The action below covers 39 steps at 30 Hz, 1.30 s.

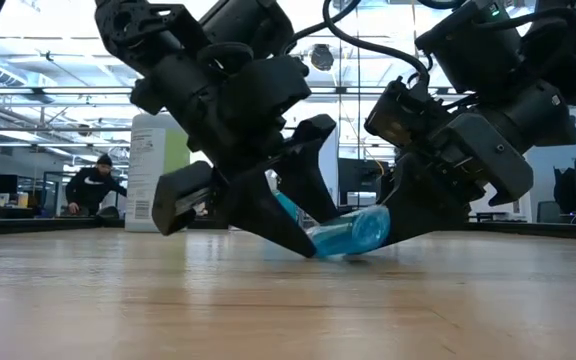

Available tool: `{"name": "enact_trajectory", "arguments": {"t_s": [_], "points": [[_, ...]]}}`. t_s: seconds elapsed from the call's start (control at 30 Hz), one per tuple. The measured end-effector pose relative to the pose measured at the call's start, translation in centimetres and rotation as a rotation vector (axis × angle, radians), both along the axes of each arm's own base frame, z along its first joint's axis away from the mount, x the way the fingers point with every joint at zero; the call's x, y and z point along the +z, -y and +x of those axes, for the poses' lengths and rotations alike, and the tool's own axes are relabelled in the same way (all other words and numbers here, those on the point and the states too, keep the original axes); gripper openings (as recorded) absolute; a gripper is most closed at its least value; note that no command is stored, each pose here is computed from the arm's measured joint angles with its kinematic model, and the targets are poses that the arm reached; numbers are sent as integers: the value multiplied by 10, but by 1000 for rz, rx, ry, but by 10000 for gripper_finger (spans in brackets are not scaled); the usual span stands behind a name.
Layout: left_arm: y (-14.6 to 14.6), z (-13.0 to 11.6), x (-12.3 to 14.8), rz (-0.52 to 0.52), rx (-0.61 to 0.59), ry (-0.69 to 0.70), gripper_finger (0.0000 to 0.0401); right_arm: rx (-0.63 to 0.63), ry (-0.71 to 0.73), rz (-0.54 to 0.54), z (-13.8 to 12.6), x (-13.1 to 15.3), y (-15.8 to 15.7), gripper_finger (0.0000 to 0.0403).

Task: Pick & Place toothbrushing station
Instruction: Put the blue mouthwash into the transparent organizer

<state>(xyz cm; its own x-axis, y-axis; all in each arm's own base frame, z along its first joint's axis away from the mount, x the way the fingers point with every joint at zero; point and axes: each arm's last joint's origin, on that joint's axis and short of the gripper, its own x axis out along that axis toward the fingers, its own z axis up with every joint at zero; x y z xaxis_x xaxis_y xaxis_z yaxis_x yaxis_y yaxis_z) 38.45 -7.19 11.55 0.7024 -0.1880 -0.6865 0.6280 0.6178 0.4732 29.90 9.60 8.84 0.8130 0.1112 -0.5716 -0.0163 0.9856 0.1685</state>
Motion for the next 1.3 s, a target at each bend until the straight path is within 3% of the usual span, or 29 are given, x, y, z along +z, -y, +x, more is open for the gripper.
{"name": "enact_trajectory", "arguments": {"t_s": [0.2, 0.67, 1.0, 1.3], "points": [[-1, -1, -1, -45, 36, -38, 179, 4, 1, -7, 0, 0, 0, 141], [-2, -4, -4, -35, 35, -77, 178, 10, 1, -15, 0, 0, 0, 141], [-1, -3, -2, -47, 37, -64, 97, 52, 22, -65, 0, 1, -2, 141], [2, -1, -1, -39, 24, -20, 112, 58, 20, -74, 0, 1, -2, 141]]}}
